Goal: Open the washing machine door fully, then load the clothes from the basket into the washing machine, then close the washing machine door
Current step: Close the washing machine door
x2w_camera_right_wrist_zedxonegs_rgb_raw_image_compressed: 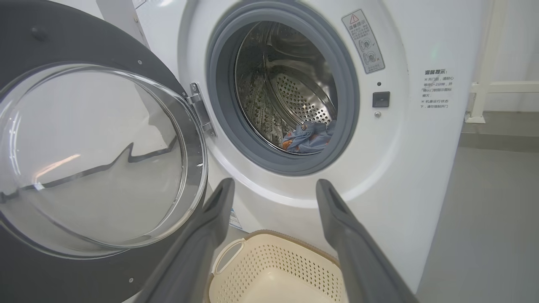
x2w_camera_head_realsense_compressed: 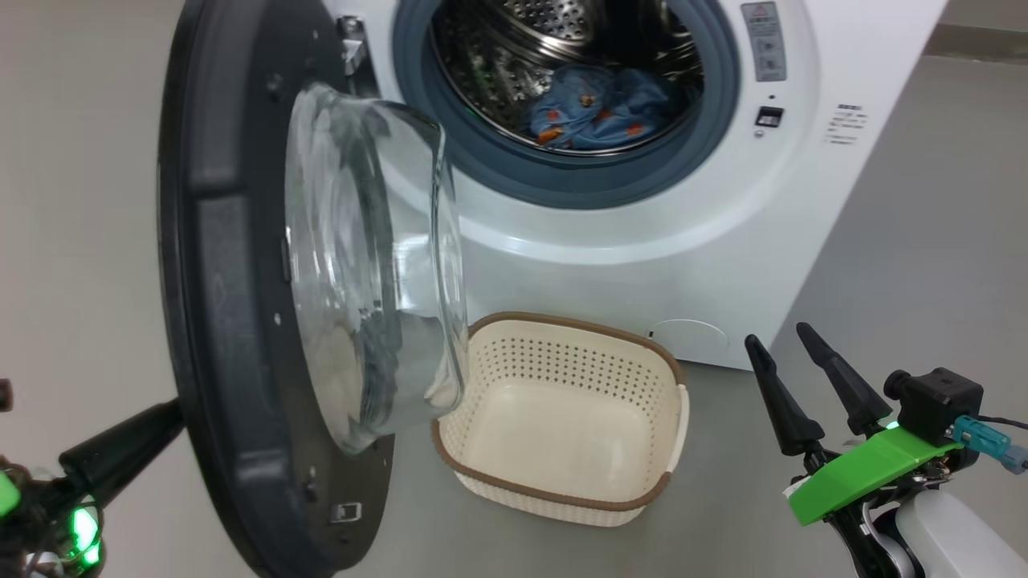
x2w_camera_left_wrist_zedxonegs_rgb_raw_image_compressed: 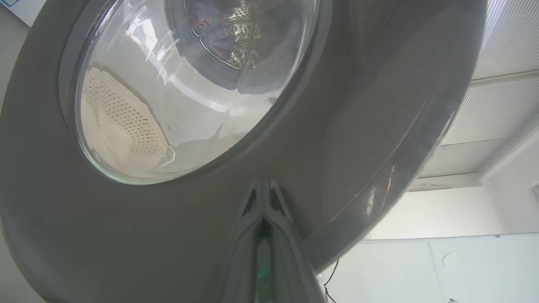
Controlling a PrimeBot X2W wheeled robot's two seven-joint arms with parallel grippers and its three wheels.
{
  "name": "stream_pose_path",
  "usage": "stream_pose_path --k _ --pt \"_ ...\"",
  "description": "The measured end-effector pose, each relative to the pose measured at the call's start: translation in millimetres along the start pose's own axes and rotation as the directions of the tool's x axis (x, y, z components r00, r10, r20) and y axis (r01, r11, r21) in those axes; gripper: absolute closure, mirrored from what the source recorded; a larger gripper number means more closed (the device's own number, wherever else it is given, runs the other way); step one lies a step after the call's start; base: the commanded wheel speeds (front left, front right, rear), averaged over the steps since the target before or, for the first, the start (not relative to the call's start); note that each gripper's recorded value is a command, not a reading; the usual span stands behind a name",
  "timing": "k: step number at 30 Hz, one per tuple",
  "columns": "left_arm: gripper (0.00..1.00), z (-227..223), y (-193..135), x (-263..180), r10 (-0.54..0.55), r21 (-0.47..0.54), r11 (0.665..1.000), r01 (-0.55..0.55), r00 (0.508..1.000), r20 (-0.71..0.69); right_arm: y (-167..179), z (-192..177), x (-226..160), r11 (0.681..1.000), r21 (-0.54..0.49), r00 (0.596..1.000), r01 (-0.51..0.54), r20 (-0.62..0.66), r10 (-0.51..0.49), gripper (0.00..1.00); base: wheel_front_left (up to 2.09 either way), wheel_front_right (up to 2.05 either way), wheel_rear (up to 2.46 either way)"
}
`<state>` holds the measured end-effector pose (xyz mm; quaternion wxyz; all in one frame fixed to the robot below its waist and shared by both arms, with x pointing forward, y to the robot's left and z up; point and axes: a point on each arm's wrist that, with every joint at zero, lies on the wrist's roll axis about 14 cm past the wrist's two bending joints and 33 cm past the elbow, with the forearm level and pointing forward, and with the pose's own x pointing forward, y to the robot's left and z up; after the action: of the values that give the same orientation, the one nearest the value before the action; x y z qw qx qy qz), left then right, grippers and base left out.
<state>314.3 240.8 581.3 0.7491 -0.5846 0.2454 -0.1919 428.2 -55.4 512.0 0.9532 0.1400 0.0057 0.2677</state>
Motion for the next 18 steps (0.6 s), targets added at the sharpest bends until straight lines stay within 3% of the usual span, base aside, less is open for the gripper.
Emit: stream_pose_path --k 18 --pt "1.0 -45.8 -28.8 84.7 -0.128 0.007 0.991 0.134 0.965 -0.228 -53.0 24.7 -52.8 0.978 0.009 0.975 0.208 0.078 -0.208 0.0 0.0 0.0 0.0"
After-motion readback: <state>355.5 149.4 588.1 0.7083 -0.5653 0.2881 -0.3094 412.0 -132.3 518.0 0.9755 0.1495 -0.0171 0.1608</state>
